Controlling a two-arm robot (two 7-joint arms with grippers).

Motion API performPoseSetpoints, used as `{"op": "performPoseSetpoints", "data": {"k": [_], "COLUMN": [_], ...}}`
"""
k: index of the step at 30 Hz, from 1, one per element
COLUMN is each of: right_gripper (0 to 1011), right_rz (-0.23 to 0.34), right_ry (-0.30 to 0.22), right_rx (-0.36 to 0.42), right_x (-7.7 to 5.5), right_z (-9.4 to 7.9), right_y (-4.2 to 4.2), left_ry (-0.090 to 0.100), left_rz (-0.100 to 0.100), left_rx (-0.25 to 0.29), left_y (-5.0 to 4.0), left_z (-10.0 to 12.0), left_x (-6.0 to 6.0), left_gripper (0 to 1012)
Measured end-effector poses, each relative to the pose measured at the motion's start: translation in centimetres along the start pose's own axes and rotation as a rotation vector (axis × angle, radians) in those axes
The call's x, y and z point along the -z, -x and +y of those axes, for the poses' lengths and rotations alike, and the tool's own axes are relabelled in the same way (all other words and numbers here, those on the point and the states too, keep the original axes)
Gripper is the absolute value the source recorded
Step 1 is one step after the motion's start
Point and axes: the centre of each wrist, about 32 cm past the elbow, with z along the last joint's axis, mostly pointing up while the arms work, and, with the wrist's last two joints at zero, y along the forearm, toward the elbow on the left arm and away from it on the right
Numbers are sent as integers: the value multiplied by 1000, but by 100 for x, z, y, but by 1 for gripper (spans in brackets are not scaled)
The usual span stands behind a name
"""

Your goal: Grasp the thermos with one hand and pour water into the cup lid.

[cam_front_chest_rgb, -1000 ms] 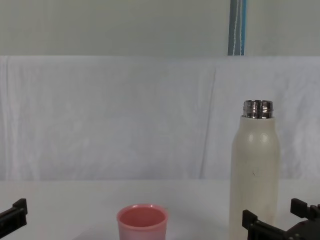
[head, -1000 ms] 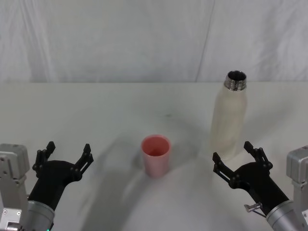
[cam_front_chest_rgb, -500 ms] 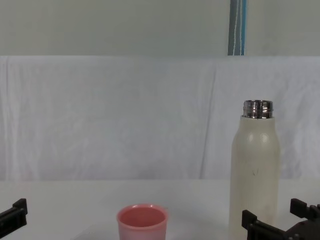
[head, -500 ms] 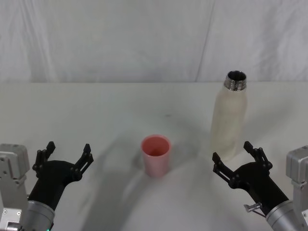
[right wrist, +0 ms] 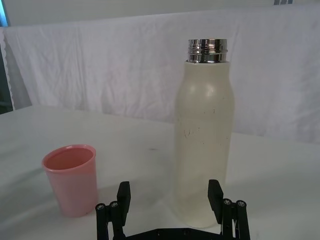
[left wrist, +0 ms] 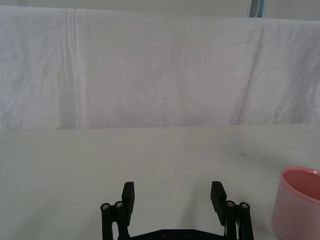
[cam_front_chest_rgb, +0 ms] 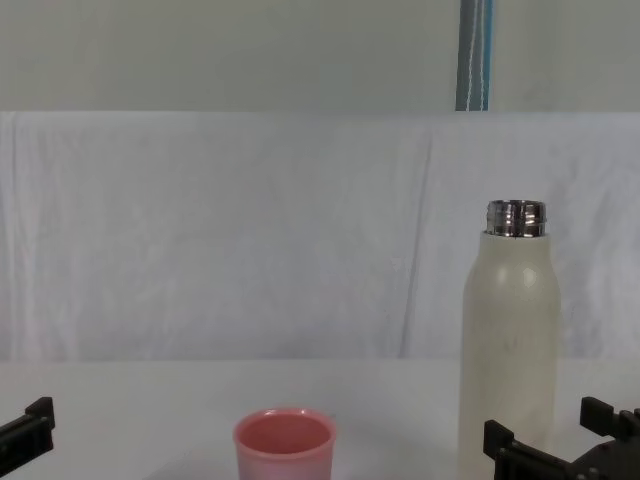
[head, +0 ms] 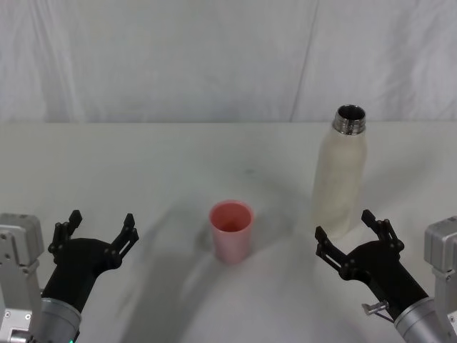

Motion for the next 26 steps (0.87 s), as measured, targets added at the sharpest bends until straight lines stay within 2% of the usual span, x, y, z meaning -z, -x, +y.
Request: {"op": "performPoseSetpoints", "data": {"k": [26], "right_gripper": [1000], "right_rz": [0], "right_ry": [0], "right_rx": [0], "right_x": [0], "right_z": [0], "right_y": [0], "left_ry": [0], "left_rz": [0], "left_rx": [0], "left_y": [0], "left_z": [0], "left_x": [0], "left_gripper": [1001]}}
